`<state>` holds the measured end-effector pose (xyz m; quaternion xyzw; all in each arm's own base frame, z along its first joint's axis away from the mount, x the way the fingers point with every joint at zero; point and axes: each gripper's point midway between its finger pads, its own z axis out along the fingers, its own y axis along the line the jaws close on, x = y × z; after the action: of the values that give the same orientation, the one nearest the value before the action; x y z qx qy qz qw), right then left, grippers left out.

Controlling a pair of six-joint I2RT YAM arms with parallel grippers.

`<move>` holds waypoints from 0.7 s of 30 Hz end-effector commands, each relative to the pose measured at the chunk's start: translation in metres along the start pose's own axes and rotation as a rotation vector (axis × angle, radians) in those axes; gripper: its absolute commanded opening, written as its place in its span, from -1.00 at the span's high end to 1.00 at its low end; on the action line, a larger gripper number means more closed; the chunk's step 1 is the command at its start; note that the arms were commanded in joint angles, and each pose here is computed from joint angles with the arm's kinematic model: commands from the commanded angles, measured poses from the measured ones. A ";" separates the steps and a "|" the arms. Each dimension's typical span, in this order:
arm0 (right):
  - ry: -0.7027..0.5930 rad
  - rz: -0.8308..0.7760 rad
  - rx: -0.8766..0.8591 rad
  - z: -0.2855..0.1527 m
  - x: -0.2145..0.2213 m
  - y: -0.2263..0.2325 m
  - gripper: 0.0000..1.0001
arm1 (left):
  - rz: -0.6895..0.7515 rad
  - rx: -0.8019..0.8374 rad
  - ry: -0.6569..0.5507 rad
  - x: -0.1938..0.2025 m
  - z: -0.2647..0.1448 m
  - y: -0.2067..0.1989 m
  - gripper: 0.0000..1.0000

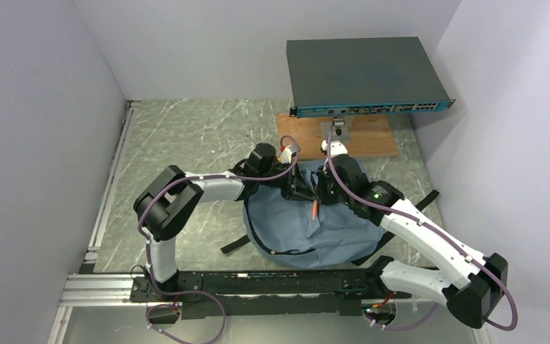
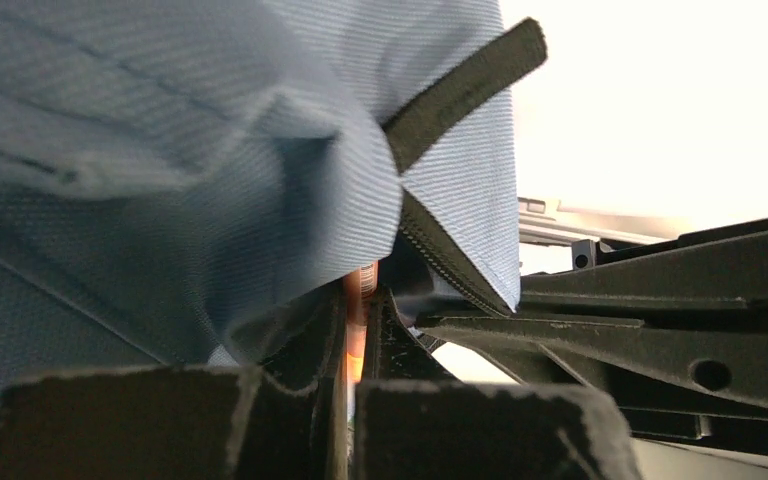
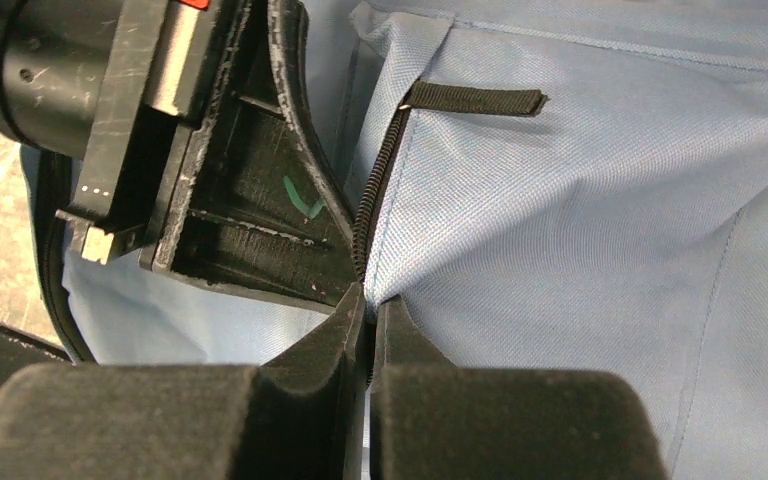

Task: Pack the student bag
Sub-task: Place the stationery in the student bag.

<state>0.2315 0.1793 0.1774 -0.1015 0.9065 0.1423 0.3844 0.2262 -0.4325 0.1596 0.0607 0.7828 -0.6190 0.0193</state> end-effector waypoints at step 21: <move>-0.219 0.038 -0.191 -0.023 -0.045 0.034 1.00 | -0.173 -0.146 -0.414 -0.064 0.006 -0.006 0.39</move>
<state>0.2305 0.1819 0.1788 -0.1102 0.8929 0.1646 0.4043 0.2647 -0.4424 0.1394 -0.1374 0.8105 -0.5672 0.0509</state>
